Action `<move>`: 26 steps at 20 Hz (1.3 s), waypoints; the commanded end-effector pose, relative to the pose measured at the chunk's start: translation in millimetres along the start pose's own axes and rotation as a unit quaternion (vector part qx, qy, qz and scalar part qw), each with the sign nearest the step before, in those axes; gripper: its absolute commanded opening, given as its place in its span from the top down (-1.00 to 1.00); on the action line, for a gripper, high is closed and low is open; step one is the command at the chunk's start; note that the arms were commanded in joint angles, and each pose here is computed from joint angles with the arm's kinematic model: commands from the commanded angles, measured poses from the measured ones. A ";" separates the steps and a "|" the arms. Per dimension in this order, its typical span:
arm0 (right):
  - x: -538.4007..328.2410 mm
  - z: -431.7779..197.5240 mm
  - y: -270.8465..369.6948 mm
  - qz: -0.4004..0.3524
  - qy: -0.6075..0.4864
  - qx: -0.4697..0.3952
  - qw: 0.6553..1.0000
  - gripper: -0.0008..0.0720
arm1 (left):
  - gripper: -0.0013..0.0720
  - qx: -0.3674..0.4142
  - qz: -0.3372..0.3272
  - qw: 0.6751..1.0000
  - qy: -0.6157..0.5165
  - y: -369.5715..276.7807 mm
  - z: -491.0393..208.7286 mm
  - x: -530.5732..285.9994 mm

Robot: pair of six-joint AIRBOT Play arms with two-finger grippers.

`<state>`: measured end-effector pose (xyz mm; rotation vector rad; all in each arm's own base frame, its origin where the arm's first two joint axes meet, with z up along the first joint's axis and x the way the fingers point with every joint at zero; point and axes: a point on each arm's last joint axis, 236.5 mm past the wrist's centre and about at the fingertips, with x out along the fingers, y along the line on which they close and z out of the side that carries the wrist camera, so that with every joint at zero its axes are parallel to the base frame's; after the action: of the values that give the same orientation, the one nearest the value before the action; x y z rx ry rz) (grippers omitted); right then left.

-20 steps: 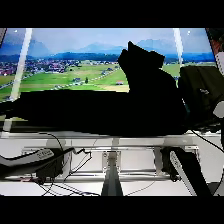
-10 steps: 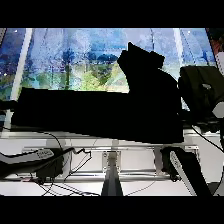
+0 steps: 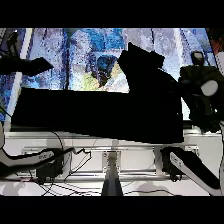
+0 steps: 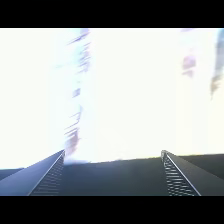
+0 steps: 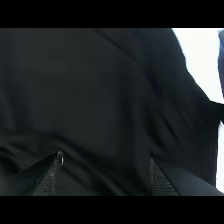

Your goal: Fold the clothes and pants, and hang the long-sleeved shirts on hangers.

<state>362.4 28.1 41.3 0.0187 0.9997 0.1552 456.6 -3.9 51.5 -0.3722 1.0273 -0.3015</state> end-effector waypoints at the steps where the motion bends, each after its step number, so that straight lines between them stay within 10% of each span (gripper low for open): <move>1: 59.9 40.4 69.4 0.058 0.015 -0.137 0.989 -0.71 | -0.91 0.004 -0.071 0.997 -0.021 -61.5 12.8 11.3; 19: 226.6 48.9 115.2 0.020 0.119 -0.221 0.968 -0.53 | -0.91 0.005 -0.089 0.995 0.032 -66.7 -12.0 12.9; 21: 230.6 43.5 115.1 0.018 0.127 -0.209 0.970 -0.08 | -0.91 0.002 -0.089 0.995 0.037 -64.6 -13.6 16.8; 23: 231.0 44.3 116.6 0.019 0.125 -0.210 0.969 0.90 | -0.91 -0.001 -0.089 0.995 0.039 -62.6 -14.1 20.2; 26: 213.7 59.9 121.8 0.021 0.112 -0.214 0.970 0.92 | -0.91 -0.002 -0.088 0.995 0.036 -61.3 -12.8 21.5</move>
<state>509.5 179.5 -108.4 -0.3816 1.1863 0.4198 449.2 -70.7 57.5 -0.4577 1.0718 -0.4784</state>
